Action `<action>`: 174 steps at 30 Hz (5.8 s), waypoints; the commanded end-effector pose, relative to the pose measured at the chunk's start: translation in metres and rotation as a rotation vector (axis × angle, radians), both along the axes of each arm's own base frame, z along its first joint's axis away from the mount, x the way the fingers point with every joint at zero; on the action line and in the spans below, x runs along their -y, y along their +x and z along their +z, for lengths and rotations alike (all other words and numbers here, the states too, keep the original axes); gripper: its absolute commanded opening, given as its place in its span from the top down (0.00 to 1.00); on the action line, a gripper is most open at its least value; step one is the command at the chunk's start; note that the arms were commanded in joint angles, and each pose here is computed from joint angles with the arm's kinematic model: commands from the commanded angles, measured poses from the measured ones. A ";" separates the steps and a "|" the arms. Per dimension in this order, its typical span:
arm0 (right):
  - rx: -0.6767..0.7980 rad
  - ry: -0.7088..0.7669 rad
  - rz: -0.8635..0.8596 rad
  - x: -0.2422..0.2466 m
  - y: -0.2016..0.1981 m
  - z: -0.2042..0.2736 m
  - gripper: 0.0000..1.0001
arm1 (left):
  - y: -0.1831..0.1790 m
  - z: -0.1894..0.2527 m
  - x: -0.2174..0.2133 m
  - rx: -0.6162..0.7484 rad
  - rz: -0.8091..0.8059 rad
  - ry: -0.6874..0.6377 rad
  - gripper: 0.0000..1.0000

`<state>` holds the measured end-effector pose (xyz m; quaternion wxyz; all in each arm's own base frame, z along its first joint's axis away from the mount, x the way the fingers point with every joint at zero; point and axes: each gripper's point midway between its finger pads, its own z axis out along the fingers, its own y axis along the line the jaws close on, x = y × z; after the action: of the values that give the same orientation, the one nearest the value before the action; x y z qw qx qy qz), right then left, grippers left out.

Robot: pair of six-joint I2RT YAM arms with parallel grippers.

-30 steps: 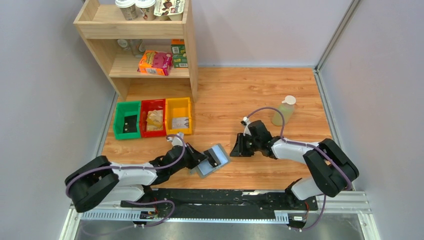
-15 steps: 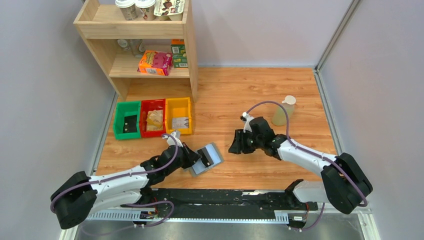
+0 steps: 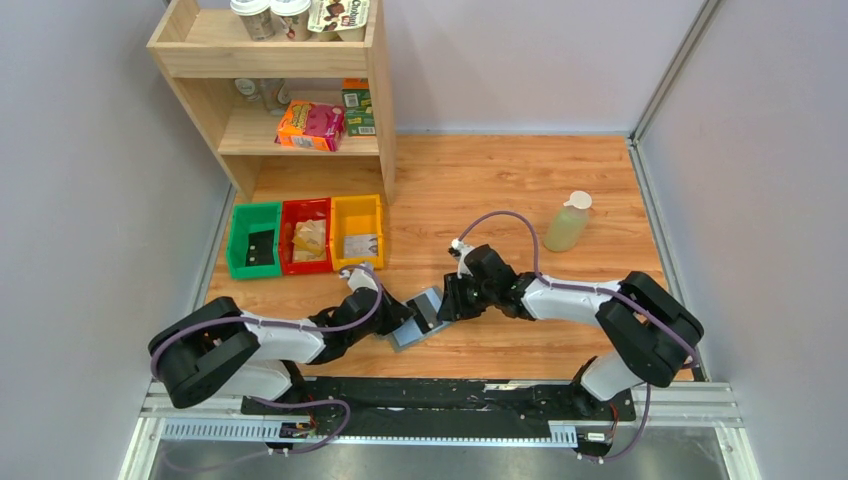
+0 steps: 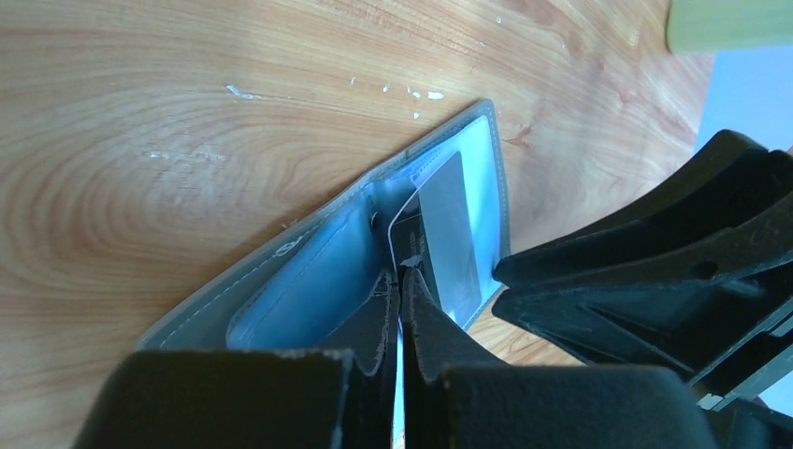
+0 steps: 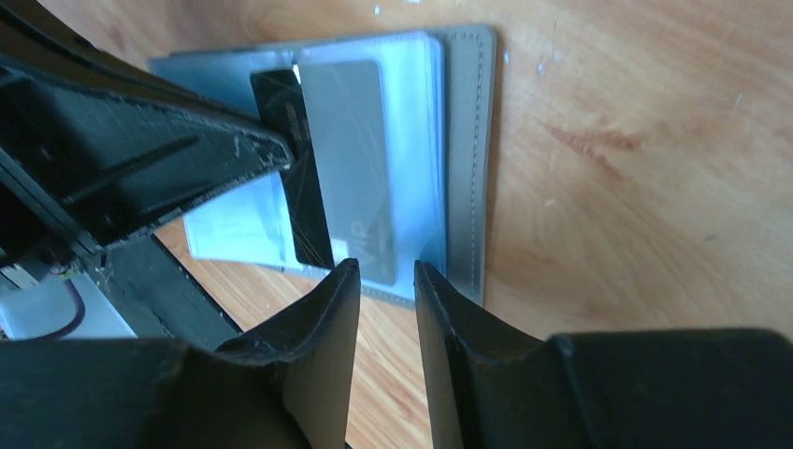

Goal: Take the credit cards out of the card holder
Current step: Remove the credit card from the card holder, then place the credit card in the storage box.

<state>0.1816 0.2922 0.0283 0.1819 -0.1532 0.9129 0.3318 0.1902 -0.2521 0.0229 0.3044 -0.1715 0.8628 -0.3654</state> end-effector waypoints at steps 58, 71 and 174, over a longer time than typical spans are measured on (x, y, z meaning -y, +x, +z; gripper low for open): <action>0.778 0.250 0.407 0.044 -0.044 0.230 0.00 | -0.060 0.210 0.012 0.750 -1.063 0.338 1.00; 0.773 0.369 0.730 -0.001 -0.055 0.247 0.18 | -0.065 0.223 0.028 0.785 -1.364 0.385 1.00; 0.638 0.509 -0.614 0.123 0.013 0.212 0.00 | 0.045 0.226 0.007 0.653 -0.168 -0.281 1.00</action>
<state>0.1867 0.1990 0.2608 0.5403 0.0894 0.6488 0.5283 0.2120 -0.2881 0.2631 0.4859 0.0017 0.6268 -0.6091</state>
